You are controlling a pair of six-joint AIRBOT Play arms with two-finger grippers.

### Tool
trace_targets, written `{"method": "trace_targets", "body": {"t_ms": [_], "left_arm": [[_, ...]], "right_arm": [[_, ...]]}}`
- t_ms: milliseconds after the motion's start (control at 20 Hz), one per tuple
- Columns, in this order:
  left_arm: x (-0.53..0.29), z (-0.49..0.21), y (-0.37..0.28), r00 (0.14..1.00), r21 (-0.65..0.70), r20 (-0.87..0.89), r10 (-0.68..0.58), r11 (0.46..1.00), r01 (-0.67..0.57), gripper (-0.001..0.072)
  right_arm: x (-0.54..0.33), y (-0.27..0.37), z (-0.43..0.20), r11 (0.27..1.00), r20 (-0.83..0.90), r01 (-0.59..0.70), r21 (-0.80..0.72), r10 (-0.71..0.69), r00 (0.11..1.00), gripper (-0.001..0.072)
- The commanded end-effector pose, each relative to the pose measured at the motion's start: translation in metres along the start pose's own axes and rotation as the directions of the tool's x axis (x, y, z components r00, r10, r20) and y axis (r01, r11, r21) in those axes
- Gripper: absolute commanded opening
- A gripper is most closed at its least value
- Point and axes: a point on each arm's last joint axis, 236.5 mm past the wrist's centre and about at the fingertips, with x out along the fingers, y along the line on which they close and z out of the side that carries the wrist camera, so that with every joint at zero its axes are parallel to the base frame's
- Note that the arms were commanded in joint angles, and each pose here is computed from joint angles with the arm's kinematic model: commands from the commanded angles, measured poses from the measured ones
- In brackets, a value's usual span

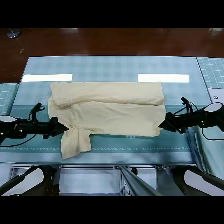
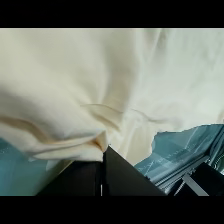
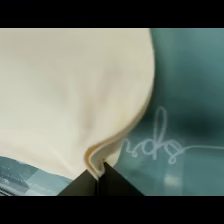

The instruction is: Fold the shirts.

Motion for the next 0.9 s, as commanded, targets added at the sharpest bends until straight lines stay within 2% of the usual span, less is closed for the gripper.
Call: {"method": "trace_targets", "body": {"t_ms": [0,350,450,650,850], "left_arm": [[-0.005,0.01,-0.007,1.0,0.012,0.024,-0.013,1.0,0.013,0.0018],[-0.055,0.085,-0.046,0.983,0.148,0.186,0.003,0.989,-0.031,0.0017],[-0.065,0.113,-0.054,0.975,0.112,0.224,0.007,0.993,-0.033,0.0017],[-0.064,0.166,-0.079,0.967,0.127,0.256,0.004,0.991,-0.038,0.0018],[-0.054,0.213,-0.105,0.961,0.15,0.278,-0.007,0.988,-0.036,0.0018]], "right_arm": [[-0.007,0.014,0.006,0.997,-0.01,-0.019,-0.081,0.018,1.0,0.0028],[-0.06,0.048,0.079,0.991,0.202,0.014,-0.136,0.014,0.979,0.0028],[-0.065,0.062,0.095,0.989,0.219,-0.008,-0.146,0.04,0.975,0.0028],[-0.071,0.083,0.144,0.99,0.302,-0.061,-0.124,0.096,0.948,0.0028],[-0.066,0.093,0.182,0.988,0.313,-0.107,-0.116,0.138,0.94,0.0028]]}}
